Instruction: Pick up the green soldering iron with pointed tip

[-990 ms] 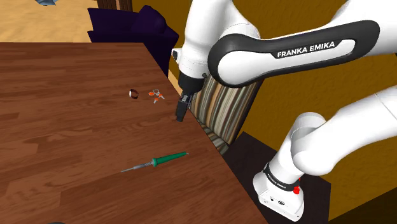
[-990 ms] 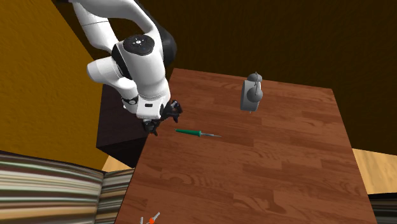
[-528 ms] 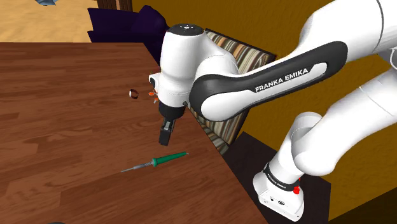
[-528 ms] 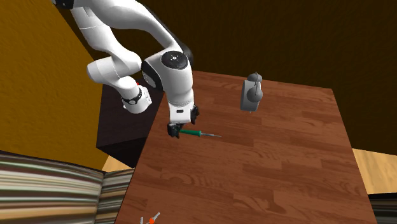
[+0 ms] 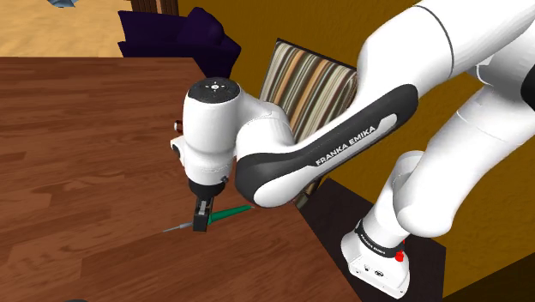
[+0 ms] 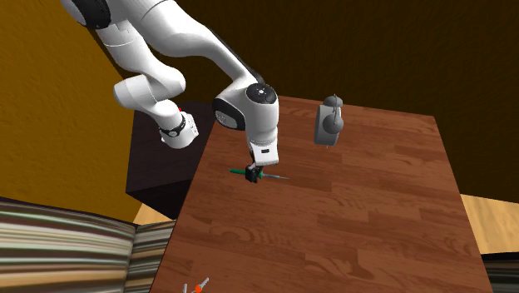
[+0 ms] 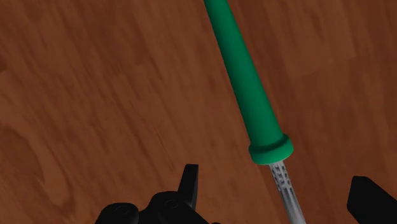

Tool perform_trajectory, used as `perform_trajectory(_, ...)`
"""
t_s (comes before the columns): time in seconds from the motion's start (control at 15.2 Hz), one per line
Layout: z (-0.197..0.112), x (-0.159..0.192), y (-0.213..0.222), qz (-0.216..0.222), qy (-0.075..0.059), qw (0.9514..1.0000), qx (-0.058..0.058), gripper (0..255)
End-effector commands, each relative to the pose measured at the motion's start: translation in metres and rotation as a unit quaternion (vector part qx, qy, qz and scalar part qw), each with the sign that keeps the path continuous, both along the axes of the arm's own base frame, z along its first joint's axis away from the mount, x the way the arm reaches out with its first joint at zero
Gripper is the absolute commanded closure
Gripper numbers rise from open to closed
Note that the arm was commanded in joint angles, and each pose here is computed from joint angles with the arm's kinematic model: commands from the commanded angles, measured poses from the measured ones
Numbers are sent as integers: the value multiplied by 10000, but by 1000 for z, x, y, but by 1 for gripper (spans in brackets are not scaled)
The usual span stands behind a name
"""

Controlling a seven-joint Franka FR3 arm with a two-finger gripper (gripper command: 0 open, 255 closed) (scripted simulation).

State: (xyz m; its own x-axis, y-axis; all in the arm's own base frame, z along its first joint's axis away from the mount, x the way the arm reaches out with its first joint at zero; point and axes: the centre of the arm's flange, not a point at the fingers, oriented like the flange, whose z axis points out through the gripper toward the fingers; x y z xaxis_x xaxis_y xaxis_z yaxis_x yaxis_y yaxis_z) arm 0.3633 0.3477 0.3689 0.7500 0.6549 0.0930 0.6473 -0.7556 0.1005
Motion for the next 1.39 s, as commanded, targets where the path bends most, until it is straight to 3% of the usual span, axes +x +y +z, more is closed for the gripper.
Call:
perform_trajectory(0.0,-12,0,2,22,-1,10000,2,0)
perform_trajectory(0.4,-37,0,2,22,-1,10000,2,0)
perform_trajectory(0.46,-37,0,3,22,-1,10000,2,255)
perform_trajectory(1.06,-37,0,2,22,-1,10000,2,255)
perform_trajectory(1.32,-16,0,2,22,-1,10000,2,255)
